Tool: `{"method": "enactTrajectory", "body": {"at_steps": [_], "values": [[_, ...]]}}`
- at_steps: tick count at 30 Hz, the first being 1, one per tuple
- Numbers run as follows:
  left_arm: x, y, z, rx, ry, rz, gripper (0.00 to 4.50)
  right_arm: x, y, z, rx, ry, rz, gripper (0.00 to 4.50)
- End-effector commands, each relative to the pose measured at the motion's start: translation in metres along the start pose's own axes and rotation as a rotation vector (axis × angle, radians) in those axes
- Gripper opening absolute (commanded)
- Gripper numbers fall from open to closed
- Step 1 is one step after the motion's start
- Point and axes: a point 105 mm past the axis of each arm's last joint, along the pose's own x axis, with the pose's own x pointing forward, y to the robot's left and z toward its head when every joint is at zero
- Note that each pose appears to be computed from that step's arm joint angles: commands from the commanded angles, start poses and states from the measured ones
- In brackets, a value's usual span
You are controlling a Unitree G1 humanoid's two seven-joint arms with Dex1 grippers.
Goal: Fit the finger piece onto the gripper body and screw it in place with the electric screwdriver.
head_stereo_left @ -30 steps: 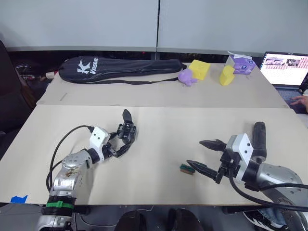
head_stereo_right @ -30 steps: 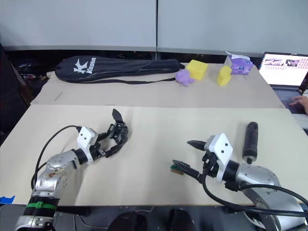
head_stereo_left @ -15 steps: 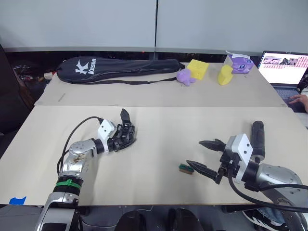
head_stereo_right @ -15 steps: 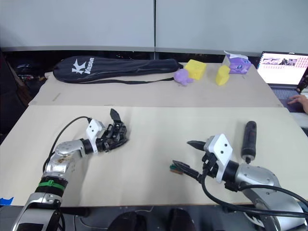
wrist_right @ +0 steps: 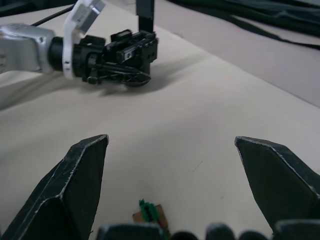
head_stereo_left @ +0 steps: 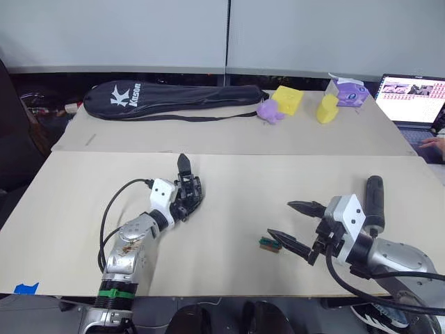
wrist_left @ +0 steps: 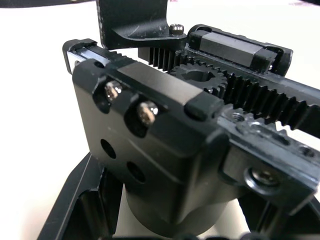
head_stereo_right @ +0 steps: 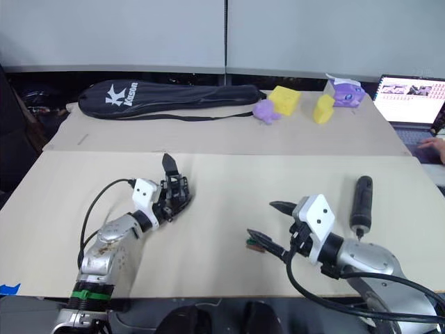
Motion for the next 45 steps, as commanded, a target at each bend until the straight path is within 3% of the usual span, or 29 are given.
{"method": "enactTrajectory", "body": {"at_steps": [1,7,9,11,12,21,29,35,44,45], "values": [[0.002,-0.007,0.012,0.080,-0.033,-0.042,2.53,0.003,0.007,0.009,-0.039,-0.039,0.020,4.50],[-0.002,-0.009,-0.003,0.061,0.007,-0.059,2.53,0.001,0.008,0.007,-0.030,-0.035,0.018,4.50],[-0.003,-0.012,-0.005,0.061,0.011,-0.077,3.55,-0.001,0.009,0.005,-0.018,-0.030,0.016,4.50],[-0.007,-0.011,-0.005,0.067,0.013,-0.089,4.31,-0.003,0.013,0.003,-0.013,-0.022,0.028,4.50],[-0.009,-0.010,-0.005,0.070,0.015,-0.092,4.46,-0.003,0.013,0.003,-0.013,-0.020,0.030,4.50],[-0.024,-0.012,-0.004,0.109,0.036,-0.223,4.46,-0.007,0.012,0.003,-0.010,-0.018,0.023,4.50],[-0.029,0.009,0.011,0.181,0.076,-0.389,4.46,-0.003,0.000,0.011,-0.048,-0.017,0.041,4.50],[-0.021,0.021,0.014,0.231,0.092,-0.437,4.46,0.001,0.010,0.011,-0.021,-0.022,0.064,4.50],[0.005,0.012,0.001,0.238,0.099,-0.504,4.46,0.001,0.007,0.009,-0.019,-0.011,0.060,4.50],[0.006,0.009,0.000,0.243,0.097,-0.518,4.22,0.001,0.007,0.009,-0.020,-0.010,0.060,4.50]]}}
